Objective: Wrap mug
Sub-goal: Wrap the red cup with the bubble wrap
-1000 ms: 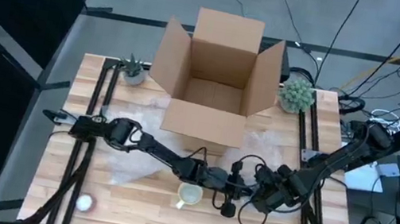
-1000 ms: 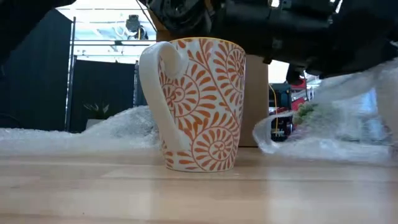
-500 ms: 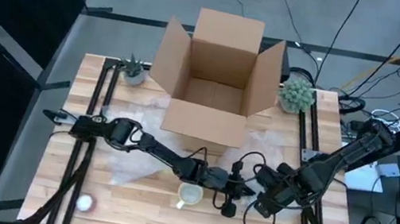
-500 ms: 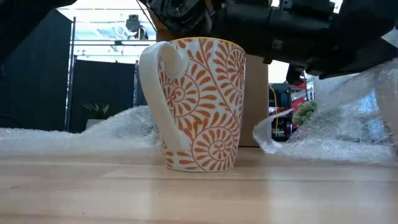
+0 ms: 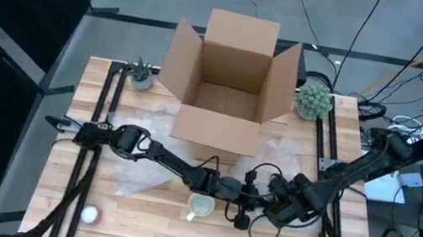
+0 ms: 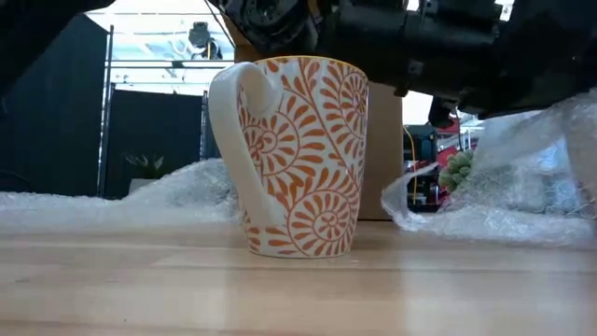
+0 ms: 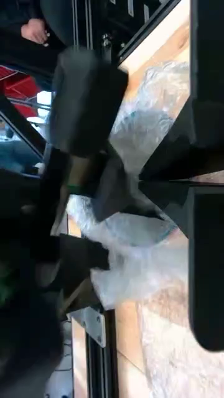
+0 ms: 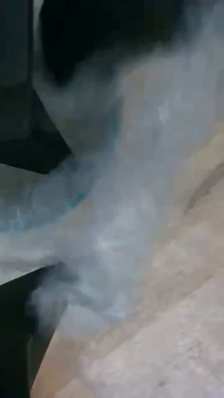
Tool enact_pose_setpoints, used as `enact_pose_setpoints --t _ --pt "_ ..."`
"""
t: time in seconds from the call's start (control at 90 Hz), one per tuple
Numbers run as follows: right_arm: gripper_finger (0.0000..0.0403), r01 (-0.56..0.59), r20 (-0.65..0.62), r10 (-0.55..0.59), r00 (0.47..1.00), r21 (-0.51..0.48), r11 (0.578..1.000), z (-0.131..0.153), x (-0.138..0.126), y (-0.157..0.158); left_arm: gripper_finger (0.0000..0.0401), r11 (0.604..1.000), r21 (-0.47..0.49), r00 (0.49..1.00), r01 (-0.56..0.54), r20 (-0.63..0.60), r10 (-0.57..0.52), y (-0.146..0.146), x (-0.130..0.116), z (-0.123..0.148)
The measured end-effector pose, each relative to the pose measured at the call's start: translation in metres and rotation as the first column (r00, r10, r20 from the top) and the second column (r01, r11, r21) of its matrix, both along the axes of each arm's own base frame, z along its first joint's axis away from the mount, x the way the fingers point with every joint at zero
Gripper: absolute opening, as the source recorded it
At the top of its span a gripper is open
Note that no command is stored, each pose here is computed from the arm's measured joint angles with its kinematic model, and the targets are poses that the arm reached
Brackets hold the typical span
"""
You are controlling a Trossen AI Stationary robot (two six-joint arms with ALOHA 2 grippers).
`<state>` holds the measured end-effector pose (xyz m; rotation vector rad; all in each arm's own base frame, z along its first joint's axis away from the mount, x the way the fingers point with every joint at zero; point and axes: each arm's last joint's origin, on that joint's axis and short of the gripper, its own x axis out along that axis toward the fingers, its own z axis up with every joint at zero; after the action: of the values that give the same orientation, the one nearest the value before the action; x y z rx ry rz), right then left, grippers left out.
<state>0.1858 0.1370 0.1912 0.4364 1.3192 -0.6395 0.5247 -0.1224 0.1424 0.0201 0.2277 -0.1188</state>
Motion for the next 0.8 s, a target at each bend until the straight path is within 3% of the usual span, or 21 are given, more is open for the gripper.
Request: enact_pose_setpoints --t 0.244,0.589,0.8 --pt "0.0219 -0.010 0.007 0.010 1.000 0.011 1.000 -0.011 0.002 0.002 0.0000 1.000 0.003 1.000 0.002 -0.004 -0.002 -0.001 -0.001 -0.001" --pt "0.0219 -0.123 0.138 0.106 0.985 0.117 0.986 0.057 -0.010 0.001 0.0000 1.000 -0.001 1.000 0.007 0.002 -0.007 -0.001 0.000 0.000" --pt "0.0219 -0.080 0.168 0.062 0.984 0.103 0.991 0.083 -0.033 -0.017 0.0000 1.000 -0.001 1.000 0.007 0.002 -0.007 -0.001 0.000 0.000"
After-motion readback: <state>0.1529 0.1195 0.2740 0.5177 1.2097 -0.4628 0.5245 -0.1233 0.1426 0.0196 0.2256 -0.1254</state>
